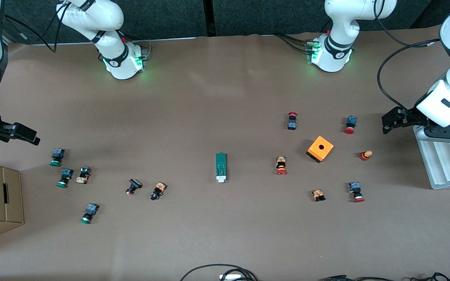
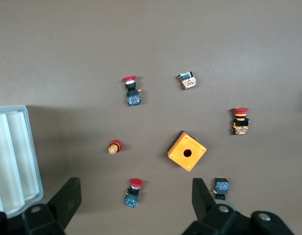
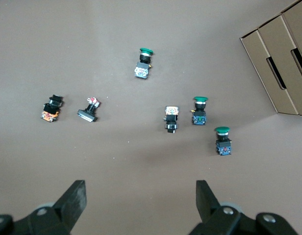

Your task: Close load switch with both arms

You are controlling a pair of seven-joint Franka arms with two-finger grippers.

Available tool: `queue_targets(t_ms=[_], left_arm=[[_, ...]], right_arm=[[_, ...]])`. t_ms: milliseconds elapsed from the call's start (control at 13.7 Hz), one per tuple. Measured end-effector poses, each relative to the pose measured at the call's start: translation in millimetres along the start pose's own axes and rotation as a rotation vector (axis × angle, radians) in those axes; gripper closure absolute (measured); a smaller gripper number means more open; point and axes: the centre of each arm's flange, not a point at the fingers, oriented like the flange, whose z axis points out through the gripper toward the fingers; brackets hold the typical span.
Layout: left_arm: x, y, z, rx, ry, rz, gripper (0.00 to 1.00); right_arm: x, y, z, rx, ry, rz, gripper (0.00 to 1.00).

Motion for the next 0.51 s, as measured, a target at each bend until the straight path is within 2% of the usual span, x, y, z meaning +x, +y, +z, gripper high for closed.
queue_targets(t_ms=[510], left_arm=[[-1.9,1.0,-0.6,0.000,-0.009,-0.014,0.00]], right_arm=[[0.1,-0.1,0.2,0.000,0.000,0.000,0.00]])
